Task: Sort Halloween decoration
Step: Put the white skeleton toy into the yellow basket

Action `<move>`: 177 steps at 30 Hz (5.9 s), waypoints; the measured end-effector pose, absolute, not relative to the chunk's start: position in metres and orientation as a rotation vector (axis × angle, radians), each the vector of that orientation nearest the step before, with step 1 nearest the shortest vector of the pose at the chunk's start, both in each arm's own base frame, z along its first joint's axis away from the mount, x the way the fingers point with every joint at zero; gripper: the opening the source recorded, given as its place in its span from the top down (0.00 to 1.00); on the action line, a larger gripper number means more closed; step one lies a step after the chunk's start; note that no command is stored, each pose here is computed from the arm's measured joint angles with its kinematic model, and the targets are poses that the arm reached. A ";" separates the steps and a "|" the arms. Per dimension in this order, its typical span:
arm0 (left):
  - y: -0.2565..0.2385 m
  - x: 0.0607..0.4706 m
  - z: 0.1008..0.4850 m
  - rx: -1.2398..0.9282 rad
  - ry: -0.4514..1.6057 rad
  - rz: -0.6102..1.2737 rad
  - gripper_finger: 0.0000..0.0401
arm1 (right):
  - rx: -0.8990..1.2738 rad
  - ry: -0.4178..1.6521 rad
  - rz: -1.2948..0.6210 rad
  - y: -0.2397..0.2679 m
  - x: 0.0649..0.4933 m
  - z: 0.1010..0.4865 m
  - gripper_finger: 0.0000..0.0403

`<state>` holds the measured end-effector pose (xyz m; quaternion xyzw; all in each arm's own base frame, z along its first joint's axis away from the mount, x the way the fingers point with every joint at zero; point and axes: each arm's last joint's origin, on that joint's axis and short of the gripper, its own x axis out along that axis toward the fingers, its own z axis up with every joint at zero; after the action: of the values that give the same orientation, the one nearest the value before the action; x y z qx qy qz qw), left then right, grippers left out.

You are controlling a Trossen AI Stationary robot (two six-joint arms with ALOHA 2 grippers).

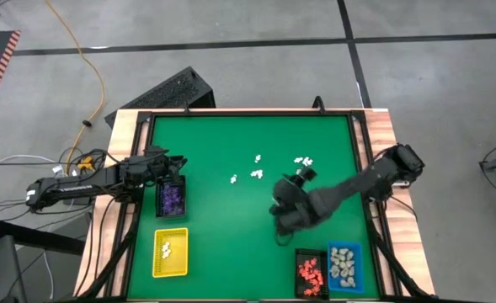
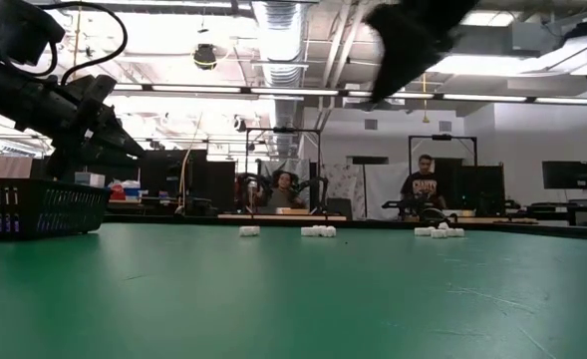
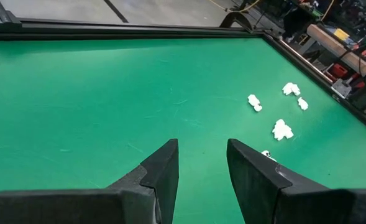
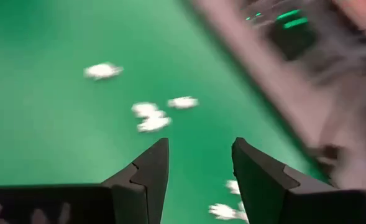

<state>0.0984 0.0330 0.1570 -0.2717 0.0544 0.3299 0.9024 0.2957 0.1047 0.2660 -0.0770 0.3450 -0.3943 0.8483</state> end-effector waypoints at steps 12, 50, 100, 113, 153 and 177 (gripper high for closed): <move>0.033 0.098 0.157 -0.561 0.112 0.683 0.69 | -0.108 0.403 -0.175 0.022 0.369 0.247 0.61; 0.033 0.102 0.152 -0.536 0.189 0.661 0.69 | -0.108 0.529 0.015 -0.048 0.422 0.110 0.44; 0.033 0.102 0.152 -0.587 0.172 0.669 0.69 | -0.075 0.195 0.067 -0.005 0.454 0.159 0.91; 0.033 0.102 0.152 -0.585 0.168 0.677 0.69 | -0.270 0.155 0.188 0.043 0.486 0.222 0.90; 0.033 0.102 0.152 -0.566 0.174 0.679 0.69 | -0.044 0.056 0.579 0.103 0.584 0.190 0.85; 0.033 0.102 0.152 -0.549 0.184 0.668 0.69 | -0.140 0.328 0.619 0.077 0.558 0.239 0.50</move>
<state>0.1018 0.0327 0.1519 -0.2657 0.0889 0.3230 0.9040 0.5579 0.0771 0.2390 -0.0687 0.1607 0.3031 0.9368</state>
